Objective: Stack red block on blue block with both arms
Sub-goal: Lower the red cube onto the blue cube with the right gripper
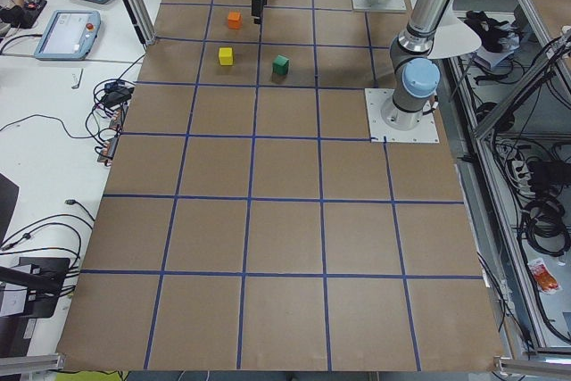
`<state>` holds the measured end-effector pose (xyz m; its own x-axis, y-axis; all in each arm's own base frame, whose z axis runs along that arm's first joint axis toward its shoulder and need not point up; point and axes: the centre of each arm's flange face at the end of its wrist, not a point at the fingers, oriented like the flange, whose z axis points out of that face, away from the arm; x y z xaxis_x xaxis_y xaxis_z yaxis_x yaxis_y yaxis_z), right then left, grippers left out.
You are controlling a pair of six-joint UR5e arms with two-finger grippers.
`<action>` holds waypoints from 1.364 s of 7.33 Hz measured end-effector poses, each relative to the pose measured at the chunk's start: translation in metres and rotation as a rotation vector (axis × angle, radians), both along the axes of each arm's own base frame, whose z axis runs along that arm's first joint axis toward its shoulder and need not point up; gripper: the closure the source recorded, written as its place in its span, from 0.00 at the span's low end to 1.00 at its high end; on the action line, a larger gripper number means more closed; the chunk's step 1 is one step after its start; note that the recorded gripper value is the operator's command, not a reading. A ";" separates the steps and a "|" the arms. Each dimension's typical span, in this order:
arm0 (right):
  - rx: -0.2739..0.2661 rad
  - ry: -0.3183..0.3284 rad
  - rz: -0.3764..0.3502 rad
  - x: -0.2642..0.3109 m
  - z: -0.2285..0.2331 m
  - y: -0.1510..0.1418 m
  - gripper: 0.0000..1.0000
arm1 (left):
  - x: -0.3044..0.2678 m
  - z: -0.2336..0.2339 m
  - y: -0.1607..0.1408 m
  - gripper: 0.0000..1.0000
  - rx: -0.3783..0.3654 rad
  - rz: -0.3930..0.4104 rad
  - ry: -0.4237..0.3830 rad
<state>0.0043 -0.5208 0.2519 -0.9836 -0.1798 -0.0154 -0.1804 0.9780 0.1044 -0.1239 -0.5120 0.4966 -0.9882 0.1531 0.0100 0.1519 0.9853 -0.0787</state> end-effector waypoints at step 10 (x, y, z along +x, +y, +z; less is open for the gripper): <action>0.003 0.003 -0.004 0.002 -0.001 0.005 0.16 | 0.000 -0.002 -0.001 0.00 0.003 0.000 -0.001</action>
<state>0.0067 -0.5162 0.2505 -0.9844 -0.1754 -0.0128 -0.1758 0.9785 0.1083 -0.1238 -0.5129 0.4949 -0.9882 0.1530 0.0098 0.1519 0.9855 -0.0751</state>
